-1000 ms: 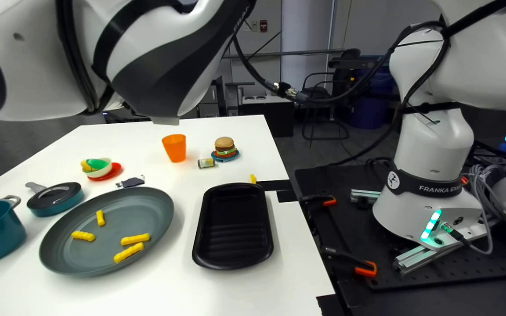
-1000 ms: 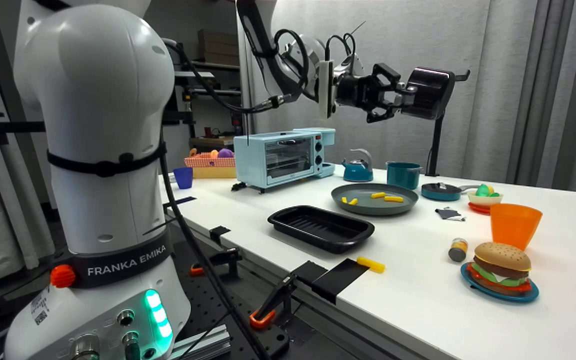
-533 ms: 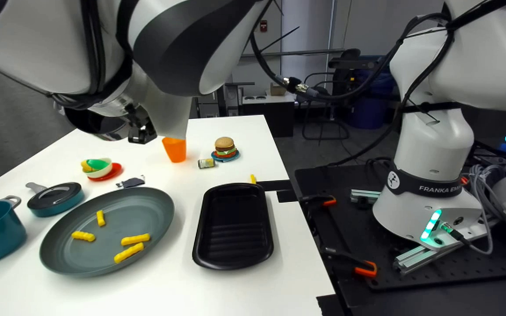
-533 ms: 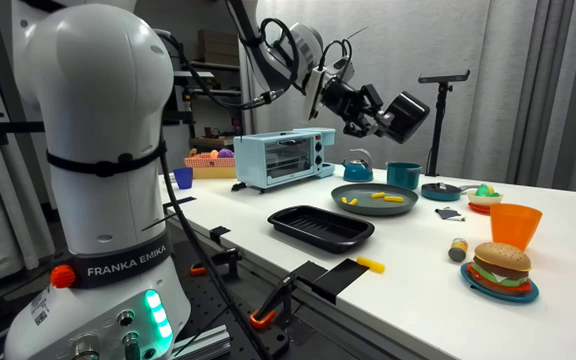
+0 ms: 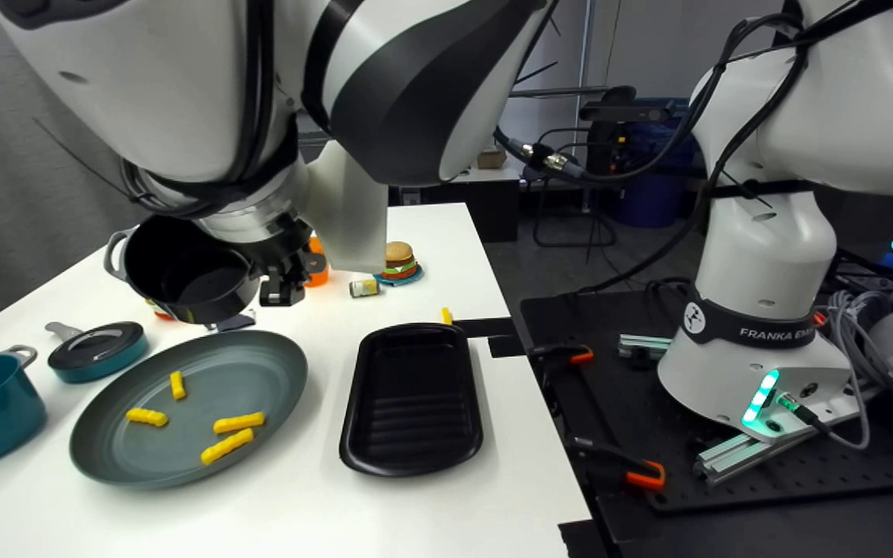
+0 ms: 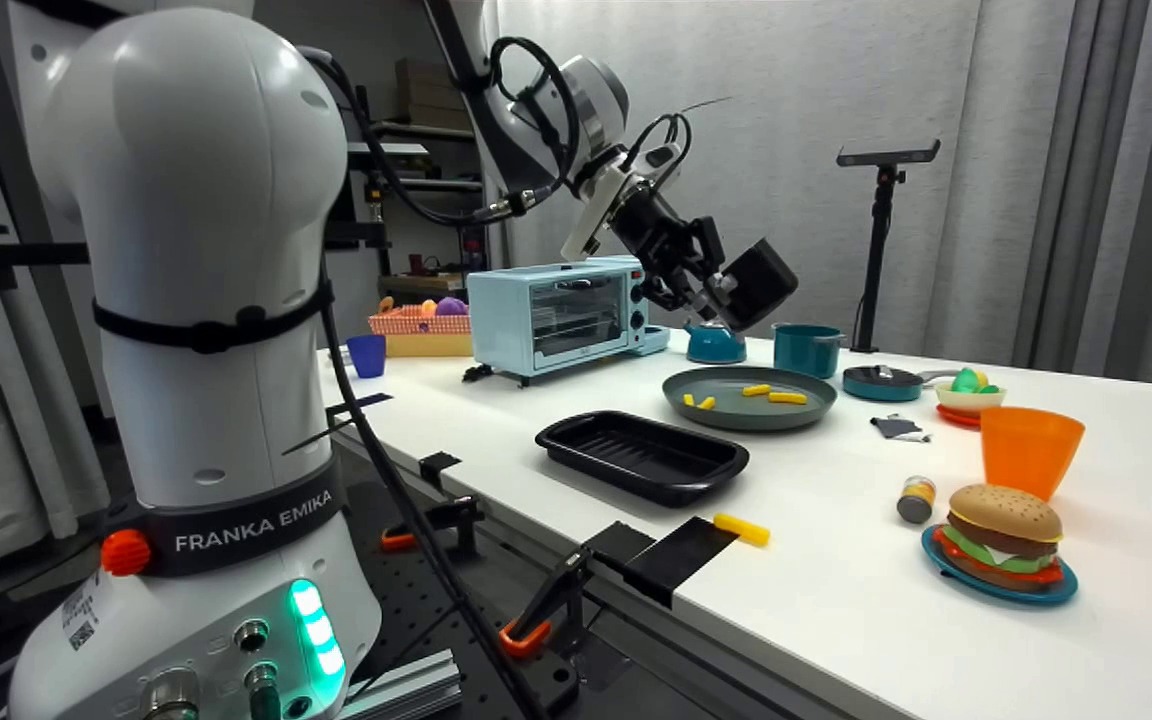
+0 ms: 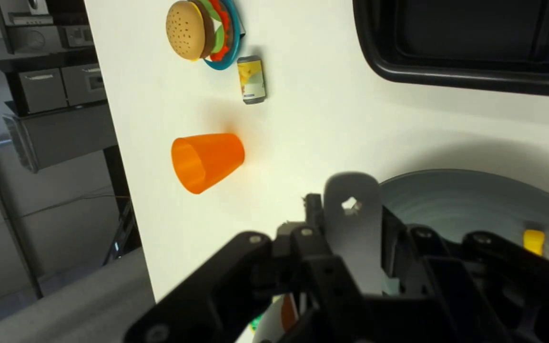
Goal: Pour the chips from the black pot onto the gray plate
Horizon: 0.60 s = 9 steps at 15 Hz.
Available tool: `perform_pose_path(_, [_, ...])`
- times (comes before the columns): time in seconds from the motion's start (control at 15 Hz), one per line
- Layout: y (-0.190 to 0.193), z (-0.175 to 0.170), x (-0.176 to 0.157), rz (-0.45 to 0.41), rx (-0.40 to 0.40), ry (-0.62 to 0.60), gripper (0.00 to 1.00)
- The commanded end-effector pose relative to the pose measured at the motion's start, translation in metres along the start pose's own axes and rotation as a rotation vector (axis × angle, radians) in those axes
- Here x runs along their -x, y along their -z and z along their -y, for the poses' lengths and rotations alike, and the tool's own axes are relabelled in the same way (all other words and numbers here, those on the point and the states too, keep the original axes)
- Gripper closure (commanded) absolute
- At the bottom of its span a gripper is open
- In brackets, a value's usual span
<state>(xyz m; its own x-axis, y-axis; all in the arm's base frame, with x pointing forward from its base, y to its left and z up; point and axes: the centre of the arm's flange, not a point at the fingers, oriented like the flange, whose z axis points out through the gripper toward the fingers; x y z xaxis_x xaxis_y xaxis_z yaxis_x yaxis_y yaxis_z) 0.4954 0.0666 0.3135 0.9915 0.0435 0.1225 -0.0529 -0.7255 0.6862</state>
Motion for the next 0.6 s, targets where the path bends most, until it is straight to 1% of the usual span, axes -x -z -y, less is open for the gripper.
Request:
perform_pose_path(0.0, [0.012,-0.003,0.024,-0.005,-0.071,0.104,0.93])
perform_pose_path(0.2, [0.018,0.007,0.035,-0.003,-0.101,0.204,0.93])
perform_pose_path(0.53, [0.027,0.029,0.052,-0.002,-0.118,0.355,0.93])
